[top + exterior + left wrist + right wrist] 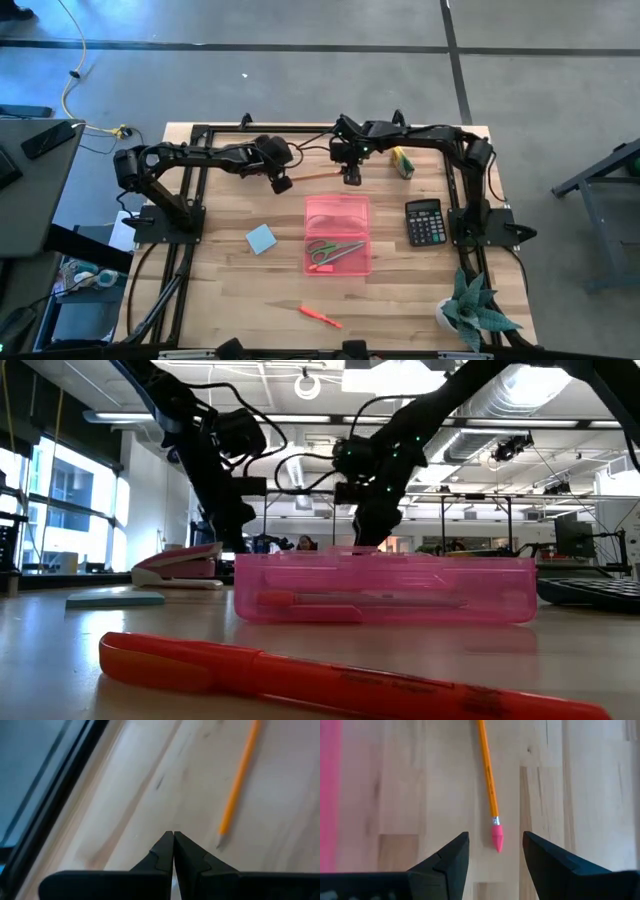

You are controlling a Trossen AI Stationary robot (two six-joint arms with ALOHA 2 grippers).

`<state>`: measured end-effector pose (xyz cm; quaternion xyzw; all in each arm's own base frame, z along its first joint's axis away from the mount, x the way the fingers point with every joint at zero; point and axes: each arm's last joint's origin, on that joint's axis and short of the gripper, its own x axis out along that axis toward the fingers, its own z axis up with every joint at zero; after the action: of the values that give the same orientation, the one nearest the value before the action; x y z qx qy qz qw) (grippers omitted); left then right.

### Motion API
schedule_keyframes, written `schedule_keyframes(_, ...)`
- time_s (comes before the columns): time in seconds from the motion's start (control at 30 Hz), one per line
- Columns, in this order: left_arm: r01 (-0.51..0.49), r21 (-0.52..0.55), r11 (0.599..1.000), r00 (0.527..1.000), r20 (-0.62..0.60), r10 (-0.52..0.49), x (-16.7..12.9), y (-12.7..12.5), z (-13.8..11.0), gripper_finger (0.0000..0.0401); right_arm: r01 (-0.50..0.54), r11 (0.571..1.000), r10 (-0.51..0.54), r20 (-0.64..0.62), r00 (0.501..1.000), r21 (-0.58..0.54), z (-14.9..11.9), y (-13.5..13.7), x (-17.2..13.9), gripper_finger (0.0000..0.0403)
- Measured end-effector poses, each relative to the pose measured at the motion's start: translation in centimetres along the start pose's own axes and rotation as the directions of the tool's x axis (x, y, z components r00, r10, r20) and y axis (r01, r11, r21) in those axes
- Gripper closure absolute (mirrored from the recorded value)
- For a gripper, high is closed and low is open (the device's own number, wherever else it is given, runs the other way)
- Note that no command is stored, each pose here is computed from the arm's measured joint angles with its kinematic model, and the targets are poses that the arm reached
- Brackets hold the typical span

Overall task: Pack school essentials
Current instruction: Put the orange pencil into the supply box

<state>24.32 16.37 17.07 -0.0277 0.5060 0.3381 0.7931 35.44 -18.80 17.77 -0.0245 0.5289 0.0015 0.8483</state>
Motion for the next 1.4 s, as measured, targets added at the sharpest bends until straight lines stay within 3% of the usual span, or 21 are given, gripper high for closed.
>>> schedule_keyframes(0.33,-0.017,-0.009,1.000,0.994,-0.109,0.016,-0.1,0.0,-1.0,0.0398,-0.009,1.000,0.009,-0.039,0.999,0.004,-0.7,-0.4,2.8,0.0226)
schedule_keyframes(0.73,-0.007,-0.010,1.000,0.994,-0.108,0.006,-0.1,-0.1,-1.0,0.0398,-0.013,1.000,0.013,-0.073,0.997,0.013,-1.2,-0.6,4.3,0.0232)
schedule_keyframes(1.07,0.142,-0.026,0.989,0.987,-0.075,-0.144,-0.3,-0.4,-0.4,0.0398,-0.013,1.000,0.014,-0.086,0.996,0.019,-1.3,-0.5,4.3,0.0334)
schedule_keyframes(1.4,0.167,-0.028,0.986,0.979,-0.111,-0.169,-0.4,-0.5,-0.7,0.0398,-0.017,0.999,0.021,-0.097,0.995,0.035,-1.7,-0.9,4.2,0.0392)
